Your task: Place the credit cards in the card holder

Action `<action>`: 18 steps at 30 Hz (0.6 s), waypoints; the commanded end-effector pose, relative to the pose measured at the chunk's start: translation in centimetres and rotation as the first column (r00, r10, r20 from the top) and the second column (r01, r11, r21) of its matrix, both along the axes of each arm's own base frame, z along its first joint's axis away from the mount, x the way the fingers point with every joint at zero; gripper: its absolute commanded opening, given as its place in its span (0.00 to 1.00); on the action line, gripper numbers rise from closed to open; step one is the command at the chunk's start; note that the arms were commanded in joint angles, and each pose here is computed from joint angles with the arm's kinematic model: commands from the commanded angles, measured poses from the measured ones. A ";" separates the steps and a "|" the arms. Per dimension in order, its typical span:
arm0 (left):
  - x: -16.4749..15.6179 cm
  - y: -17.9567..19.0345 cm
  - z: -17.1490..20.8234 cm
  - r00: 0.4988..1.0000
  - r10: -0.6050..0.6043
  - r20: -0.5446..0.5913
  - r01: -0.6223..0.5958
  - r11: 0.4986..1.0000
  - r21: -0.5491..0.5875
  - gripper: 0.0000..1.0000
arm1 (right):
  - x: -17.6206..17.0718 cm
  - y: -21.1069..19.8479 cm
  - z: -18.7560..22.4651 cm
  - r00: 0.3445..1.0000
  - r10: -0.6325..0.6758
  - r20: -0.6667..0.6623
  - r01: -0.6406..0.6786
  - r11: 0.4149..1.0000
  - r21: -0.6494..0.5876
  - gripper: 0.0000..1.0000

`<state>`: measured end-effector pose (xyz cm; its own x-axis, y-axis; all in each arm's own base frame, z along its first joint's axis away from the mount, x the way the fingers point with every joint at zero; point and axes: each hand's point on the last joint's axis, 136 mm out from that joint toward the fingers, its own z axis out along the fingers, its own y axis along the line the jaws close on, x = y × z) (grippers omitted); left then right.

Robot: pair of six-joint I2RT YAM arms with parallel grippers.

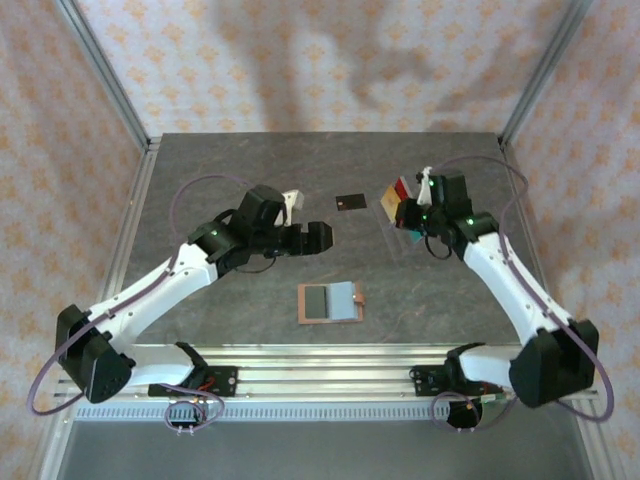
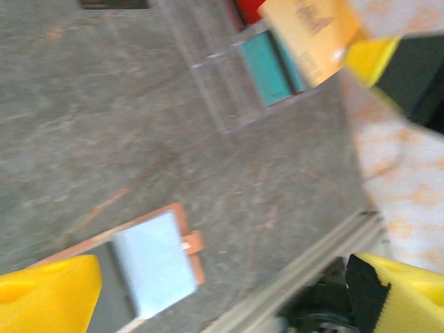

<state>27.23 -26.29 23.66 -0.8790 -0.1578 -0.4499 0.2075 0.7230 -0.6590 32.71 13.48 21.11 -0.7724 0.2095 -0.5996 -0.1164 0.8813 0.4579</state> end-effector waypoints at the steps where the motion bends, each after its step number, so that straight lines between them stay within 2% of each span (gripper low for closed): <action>1: -1.2 -0.8 2.0 1.000 -0.022 -0.010 0.020 0.989 -0.148 0.92 | -4.0 2.6 0.8 0.994 0.106 -0.018 -0.100 0.977 0.189 0.00; 6: -3.0 1.5 -2.2 0.997 0.001 -0.076 -0.003 1.000 -0.027 0.88 | -9.5 4.7 -1.5 0.968 0.238 -0.081 -0.200 0.924 0.327 0.00; 9: -4.1 1.9 -4.7 0.992 0.005 -0.123 -0.006 1.000 -0.006 0.83 | -11.9 5.0 -2.7 0.954 0.280 -0.112 -0.230 0.916 0.330 0.00; 13: -5.2 1.1 -6.2 0.990 -0.034 -0.134 0.035 0.999 0.007 0.82 | -13.8 4.8 -3.2 0.937 0.315 -0.149 -0.252 0.909 0.333 0.00; 18: -5.8 1.4 -8.7 0.985 -0.032 -0.171 0.057 0.988 0.143 0.82 | -15.4 5.9 -4.4 0.910 0.372 -0.181 -0.296 0.891 0.346 0.00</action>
<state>21.25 -25.45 15.59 -0.9503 -0.0788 -0.3012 0.1365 0.7641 -0.6305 18.92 18.54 17.64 -0.9172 0.0992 -0.3858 -0.2367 0.6431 0.7283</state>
